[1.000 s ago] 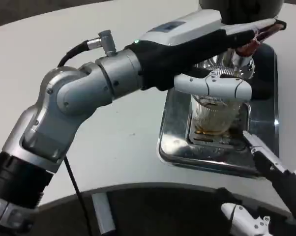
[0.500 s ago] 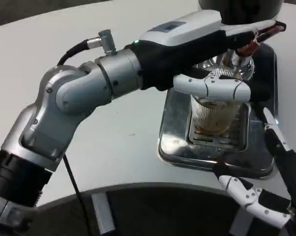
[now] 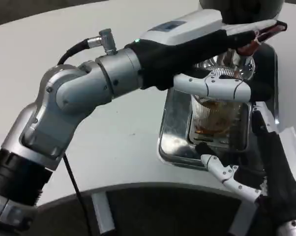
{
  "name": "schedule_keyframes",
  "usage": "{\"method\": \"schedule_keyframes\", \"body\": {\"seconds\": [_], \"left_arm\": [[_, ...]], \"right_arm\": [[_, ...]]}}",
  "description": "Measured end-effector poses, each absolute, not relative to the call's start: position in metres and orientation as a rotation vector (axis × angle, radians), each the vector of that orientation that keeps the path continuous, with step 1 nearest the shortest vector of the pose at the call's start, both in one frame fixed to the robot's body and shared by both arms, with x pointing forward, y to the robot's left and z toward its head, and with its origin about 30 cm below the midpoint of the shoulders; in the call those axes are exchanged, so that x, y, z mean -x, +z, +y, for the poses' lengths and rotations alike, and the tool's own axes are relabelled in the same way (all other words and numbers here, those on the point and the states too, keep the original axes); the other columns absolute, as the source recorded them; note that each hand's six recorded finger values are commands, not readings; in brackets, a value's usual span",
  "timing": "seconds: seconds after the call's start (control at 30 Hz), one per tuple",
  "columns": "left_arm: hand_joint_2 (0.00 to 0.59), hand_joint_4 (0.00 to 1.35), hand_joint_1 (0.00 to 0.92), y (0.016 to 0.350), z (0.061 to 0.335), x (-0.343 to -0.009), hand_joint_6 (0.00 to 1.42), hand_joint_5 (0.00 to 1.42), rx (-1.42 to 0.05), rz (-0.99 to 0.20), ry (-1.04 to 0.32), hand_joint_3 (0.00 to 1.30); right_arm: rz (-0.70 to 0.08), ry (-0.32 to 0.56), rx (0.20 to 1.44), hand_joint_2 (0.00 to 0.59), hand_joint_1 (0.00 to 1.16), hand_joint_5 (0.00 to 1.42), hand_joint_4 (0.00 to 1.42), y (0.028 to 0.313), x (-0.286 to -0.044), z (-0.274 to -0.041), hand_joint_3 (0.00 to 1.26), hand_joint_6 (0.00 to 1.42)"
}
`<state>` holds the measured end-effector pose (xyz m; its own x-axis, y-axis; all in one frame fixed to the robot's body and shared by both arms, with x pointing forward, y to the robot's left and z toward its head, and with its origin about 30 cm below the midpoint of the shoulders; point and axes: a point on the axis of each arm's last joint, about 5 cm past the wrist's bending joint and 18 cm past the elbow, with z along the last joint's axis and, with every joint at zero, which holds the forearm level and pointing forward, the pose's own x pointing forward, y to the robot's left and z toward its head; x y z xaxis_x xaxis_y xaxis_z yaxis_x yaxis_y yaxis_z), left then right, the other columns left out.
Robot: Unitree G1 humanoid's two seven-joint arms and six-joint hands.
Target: Grasp the cup under the faucet to collect the drink, then remove the cup.
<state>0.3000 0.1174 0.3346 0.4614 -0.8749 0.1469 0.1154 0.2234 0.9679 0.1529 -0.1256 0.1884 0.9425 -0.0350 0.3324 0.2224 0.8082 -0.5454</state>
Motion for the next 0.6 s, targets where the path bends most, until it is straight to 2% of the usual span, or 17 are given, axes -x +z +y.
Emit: {"method": "schedule_keyframes", "body": {"seconds": [0.6], "left_arm": [[0.111,0.0,0.0,0.338,0.118,-0.302,0.14,0.0,-1.153,-0.845,-0.816,0.07]], "right_arm": [[-0.287,-0.235,0.606,0.271,0.69,0.0,0.0,0.186,-0.178,-0.115,0.0,0.0]]}}
